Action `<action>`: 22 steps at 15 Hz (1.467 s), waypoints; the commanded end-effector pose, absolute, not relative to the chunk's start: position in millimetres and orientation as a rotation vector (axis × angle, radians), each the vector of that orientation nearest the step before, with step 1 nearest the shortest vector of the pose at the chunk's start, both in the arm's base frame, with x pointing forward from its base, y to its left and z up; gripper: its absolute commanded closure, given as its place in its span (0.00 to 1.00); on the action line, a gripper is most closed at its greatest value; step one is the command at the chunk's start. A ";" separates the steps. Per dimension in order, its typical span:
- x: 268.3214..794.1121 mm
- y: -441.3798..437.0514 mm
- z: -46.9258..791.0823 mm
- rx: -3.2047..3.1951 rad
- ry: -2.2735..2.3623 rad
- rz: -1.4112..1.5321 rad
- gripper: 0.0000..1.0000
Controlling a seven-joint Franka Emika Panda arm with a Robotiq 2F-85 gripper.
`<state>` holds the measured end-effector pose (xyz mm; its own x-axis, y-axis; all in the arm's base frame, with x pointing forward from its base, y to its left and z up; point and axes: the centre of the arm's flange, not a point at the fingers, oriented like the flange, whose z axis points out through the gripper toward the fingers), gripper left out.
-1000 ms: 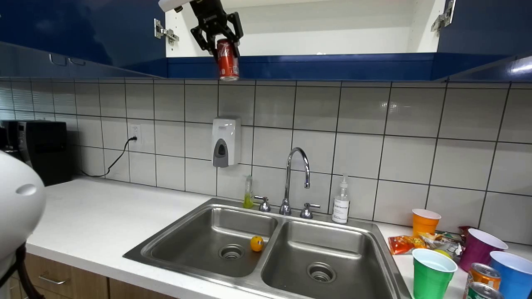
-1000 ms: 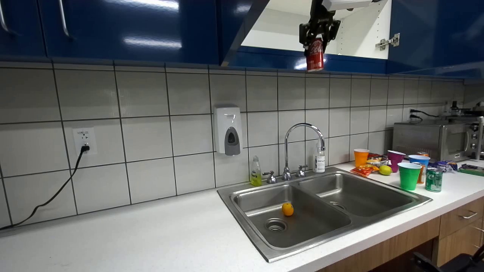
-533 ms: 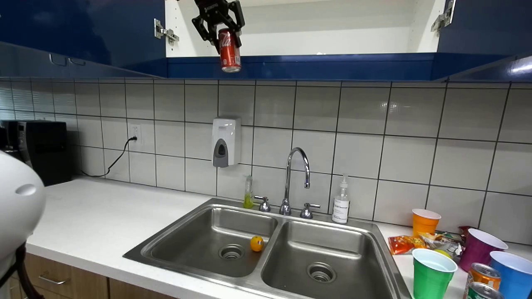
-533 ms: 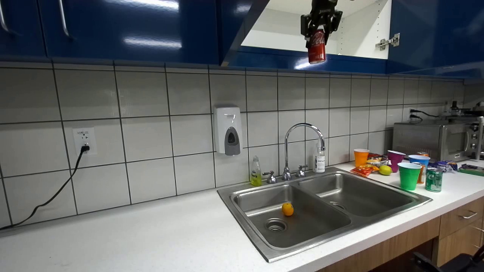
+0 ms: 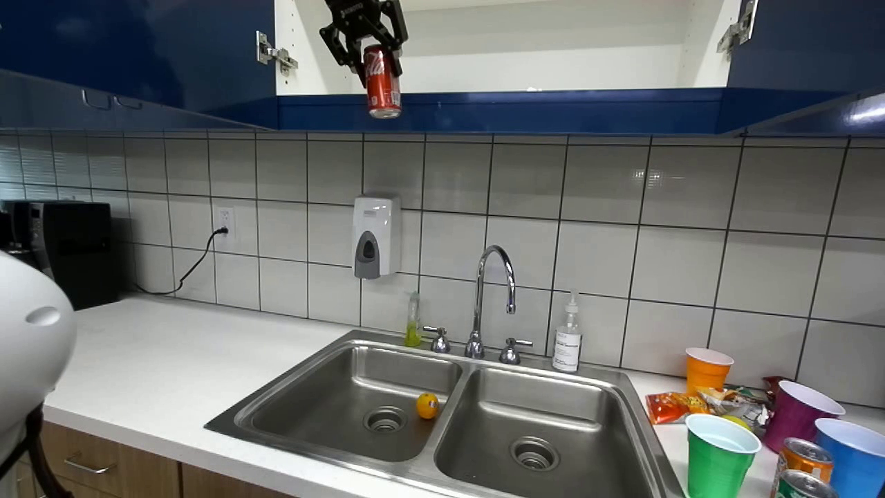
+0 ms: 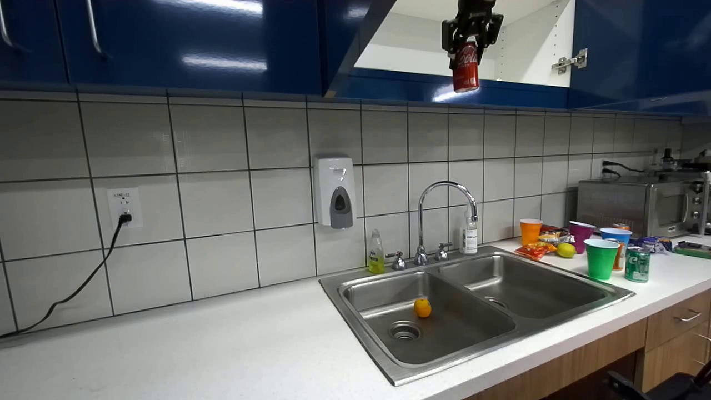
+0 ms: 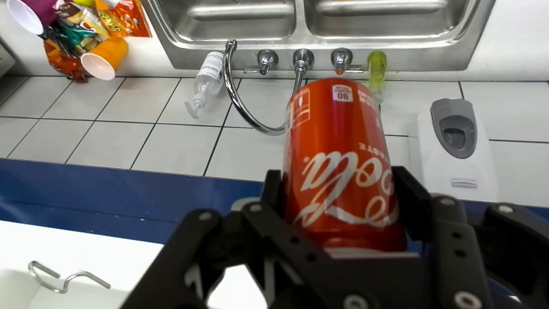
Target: Remove the red can from the sink and put it in the cabinet
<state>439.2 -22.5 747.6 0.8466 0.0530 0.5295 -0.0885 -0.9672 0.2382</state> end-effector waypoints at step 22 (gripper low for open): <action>458.0 -31.6 776.6 2.730 -0.035 0.842 0.60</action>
<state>448.2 -25.2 752.4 0.8433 0.0486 0.5352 -0.0950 -0.9667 0.2375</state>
